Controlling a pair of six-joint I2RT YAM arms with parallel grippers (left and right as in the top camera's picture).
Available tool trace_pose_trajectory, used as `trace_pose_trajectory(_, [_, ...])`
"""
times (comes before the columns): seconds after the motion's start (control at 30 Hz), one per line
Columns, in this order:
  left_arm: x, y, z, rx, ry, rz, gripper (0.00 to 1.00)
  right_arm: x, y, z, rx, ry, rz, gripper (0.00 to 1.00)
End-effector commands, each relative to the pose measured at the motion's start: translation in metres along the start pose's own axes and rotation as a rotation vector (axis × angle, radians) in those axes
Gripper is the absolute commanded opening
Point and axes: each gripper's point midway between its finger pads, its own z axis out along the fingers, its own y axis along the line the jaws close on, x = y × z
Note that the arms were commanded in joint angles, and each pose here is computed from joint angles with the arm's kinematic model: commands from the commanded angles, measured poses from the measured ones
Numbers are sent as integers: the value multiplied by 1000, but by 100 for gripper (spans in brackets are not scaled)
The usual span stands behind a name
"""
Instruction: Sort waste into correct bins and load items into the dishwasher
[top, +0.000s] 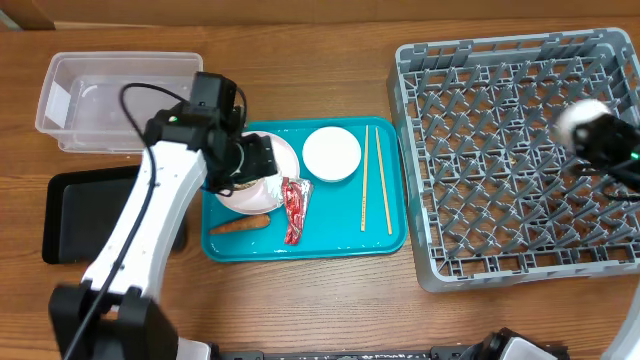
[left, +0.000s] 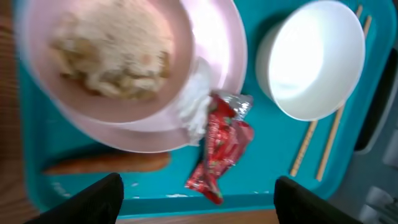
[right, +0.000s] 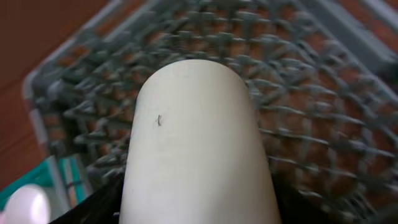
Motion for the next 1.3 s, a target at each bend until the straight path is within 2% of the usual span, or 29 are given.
trace_pose_trajectory(0.0, [-13, 15, -22, -87, -114, 16, 80, -2, -54, 6, 193, 22, 144, 25])
trace_pose_trajectory(0.23, [-13, 13, -25, -79, -121, 18, 81, 37, -84, 47, 270, 261, 233, 26])
trace_pose_trajectory(0.4, [-12, 14, -25, -82, -114, 17, 81, 51, -108, 70, 371, 346, 272, 26])
trace_pose_trajectory(0.53, [-11, 14, -24, -82, -112, 17, 81, 60, -113, 84, 378, 397, 282, 27])
trace_pose_trajectory(0.57, [-11, 13, -24, -77, -109, 17, 81, 64, -113, 86, 374, 418, 286, 42])
trace_pose_trajectory(0.6, [-11, 13, -24, -75, -109, 17, 82, 65, -112, 87, 369, 422, 288, 62])
trace_pose_trajectory(0.67, [-10, 12, -24, -71, -107, 17, 86, 64, -107, 88, 340, 424, 295, 80])
trace_pose_trajectory(0.7, [-10, 11, -24, -67, -105, 18, 87, 64, -103, 88, 320, 426, 300, 84])
trace_pose_trajectory(0.77, [-10, 10, -24, -57, -105, 18, 89, 62, -98, 86, 294, 431, 307, 87])
trace_pose_trajectory(0.87, [-10, 9, -24, -57, -106, 18, 100, 51, -91, 79, 267, 412, 309, 89])
trace_pose_trajectory(1.0, [-13, 8, -24, -52, -116, 19, 100, 22, -62, 64, 133, 358, 293, 92])
trace_pose_trajectory(1.1, [-13, 8, -24, -51, -118, 20, 100, -1, -15, 50, -88, 304, 233, 93])
trace_pose_trajectory(1.2, [-13, 8, -24, -52, -118, 19, 100, -15, 57, 32, -335, 243, 49, 100])
trace_pose_trajectory(1.27, [-13, 8, -24, -52, -118, 19, 100, -11, 95, 30, -419, 233, -66, 100])
